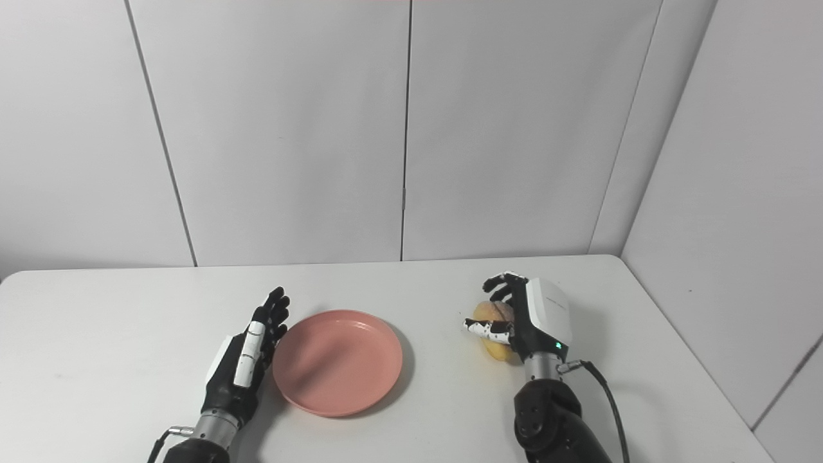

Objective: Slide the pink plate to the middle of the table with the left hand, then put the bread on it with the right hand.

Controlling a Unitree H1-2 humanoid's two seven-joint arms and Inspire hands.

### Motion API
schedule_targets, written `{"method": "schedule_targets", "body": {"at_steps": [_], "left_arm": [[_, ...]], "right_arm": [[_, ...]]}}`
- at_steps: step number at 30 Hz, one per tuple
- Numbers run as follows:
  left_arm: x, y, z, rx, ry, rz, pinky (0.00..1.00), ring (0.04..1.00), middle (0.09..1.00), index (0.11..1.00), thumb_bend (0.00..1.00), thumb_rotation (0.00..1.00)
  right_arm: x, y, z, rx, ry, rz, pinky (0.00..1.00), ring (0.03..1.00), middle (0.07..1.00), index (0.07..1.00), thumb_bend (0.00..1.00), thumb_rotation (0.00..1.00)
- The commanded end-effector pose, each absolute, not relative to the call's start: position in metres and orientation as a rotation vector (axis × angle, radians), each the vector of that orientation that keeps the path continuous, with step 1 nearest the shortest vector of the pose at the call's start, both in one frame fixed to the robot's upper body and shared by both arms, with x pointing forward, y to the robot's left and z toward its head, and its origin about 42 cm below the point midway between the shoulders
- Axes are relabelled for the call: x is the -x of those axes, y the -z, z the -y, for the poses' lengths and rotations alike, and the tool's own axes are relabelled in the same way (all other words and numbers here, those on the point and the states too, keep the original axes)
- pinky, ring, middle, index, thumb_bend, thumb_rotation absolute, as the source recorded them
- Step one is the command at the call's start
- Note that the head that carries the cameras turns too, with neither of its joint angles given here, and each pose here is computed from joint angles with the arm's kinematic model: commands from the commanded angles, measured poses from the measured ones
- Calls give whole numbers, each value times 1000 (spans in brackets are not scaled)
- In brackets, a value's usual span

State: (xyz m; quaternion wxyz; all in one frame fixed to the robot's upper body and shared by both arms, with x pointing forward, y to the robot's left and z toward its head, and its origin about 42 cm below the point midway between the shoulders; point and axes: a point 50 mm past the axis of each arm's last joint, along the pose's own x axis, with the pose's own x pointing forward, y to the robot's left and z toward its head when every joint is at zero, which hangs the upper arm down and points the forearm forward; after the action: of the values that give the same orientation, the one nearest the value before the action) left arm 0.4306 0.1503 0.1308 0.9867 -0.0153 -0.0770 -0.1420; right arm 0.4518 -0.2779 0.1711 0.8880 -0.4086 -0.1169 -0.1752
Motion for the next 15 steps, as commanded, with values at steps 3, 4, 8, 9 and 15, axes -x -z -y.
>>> {"method": "schedule_targets", "body": {"at_steps": [3,4,8,9,15], "left_arm": [[-429,-126,-147,59,293,154,1000,992,980,947,732,1000],[-429,-126,-146,61,291,152,1000,993,979,945,735,1000],[-428,-126,-142,63,286,155,1000,992,976,942,730,1000],[-428,-127,-141,61,289,154,1000,996,980,944,738,1000],[-428,-128,-135,50,305,157,1000,1000,988,953,732,1000]], "right_arm": [[-454,-207,275,799,394,404,311,390,466,516,511,0],[-453,-209,274,793,391,414,295,387,466,514,510,0],[-447,-219,270,750,367,445,277,385,470,512,511,0],[-445,-221,268,747,359,454,277,385,471,511,511,0],[-433,-233,255,725,299,509,297,385,474,516,510,0]]}}
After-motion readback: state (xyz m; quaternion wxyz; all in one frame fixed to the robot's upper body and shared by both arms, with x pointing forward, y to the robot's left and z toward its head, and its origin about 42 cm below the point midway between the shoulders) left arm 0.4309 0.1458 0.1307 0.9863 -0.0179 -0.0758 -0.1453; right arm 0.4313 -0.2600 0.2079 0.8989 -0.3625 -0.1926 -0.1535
